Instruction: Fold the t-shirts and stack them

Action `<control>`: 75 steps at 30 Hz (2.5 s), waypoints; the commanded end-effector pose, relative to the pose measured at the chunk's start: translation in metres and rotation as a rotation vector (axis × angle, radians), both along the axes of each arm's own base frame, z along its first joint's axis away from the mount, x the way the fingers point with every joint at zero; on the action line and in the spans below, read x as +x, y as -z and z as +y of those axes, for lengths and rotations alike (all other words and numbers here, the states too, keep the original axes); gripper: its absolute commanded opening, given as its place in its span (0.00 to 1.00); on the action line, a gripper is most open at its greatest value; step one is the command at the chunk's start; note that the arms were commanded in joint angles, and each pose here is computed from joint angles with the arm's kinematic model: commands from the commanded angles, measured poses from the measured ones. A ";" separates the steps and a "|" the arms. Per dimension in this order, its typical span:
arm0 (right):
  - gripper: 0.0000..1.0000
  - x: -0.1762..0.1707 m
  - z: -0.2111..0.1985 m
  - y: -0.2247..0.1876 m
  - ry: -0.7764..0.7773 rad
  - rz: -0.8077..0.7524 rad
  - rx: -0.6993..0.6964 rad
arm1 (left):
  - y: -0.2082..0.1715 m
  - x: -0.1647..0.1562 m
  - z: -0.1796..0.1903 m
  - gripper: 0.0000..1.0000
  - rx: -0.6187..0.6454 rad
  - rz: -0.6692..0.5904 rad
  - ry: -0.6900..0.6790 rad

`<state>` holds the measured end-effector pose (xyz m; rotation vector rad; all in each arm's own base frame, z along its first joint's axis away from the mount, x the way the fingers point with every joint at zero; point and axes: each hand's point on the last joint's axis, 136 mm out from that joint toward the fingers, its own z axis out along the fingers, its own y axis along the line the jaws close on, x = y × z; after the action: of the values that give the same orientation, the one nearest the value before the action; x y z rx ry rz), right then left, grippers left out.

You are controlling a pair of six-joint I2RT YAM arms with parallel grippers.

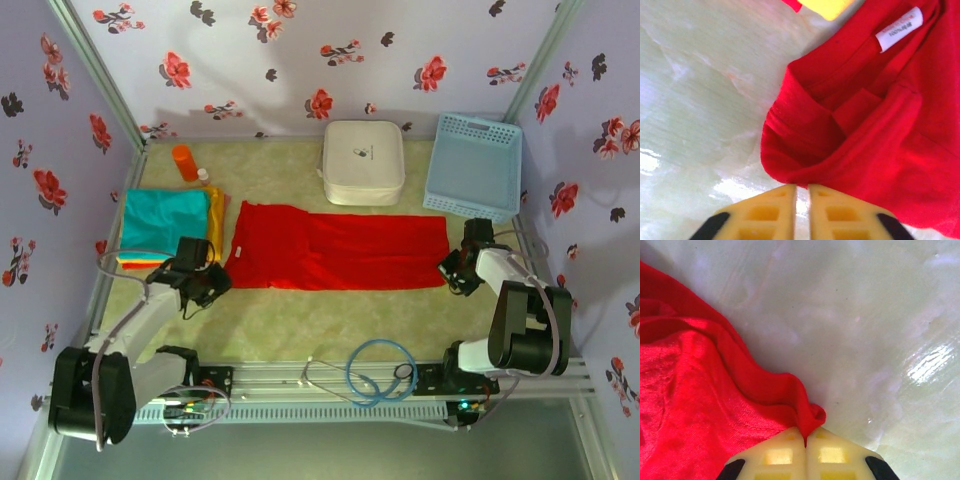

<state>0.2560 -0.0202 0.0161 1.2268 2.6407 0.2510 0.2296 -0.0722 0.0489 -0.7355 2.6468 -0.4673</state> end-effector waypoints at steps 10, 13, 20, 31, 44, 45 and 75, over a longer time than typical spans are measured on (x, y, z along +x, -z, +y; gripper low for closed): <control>0.00 -0.009 0.001 0.009 -0.009 0.046 0.001 | 0.001 -0.003 -0.002 0.49 -0.023 0.017 -0.012; 0.00 -0.008 0.001 0.008 -0.011 0.045 0.001 | 0.010 0.002 -0.004 0.49 -0.032 0.018 -0.012; 0.00 -0.010 0.001 0.010 -0.018 0.059 0.004 | 0.009 0.016 -0.008 0.46 -0.034 -0.004 -0.006; 0.00 -0.011 0.003 0.010 -0.020 0.070 0.019 | 0.026 0.016 0.004 0.18 0.025 -0.011 -0.038; 0.00 -0.043 -0.028 -0.004 0.084 0.131 -0.033 | 0.016 0.001 0.023 0.00 0.142 0.104 0.010; 0.00 -0.045 -0.030 -0.006 0.091 0.129 -0.033 | 0.013 0.000 0.023 0.00 0.145 0.108 0.016; 0.78 -0.026 -0.017 -0.062 0.045 -0.086 0.043 | -0.073 0.021 -0.030 0.56 0.020 -0.013 0.165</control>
<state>0.2186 -0.0349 0.0562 1.3270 2.5843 0.3331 0.2537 -0.0884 0.1168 -0.5090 2.6812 -0.4410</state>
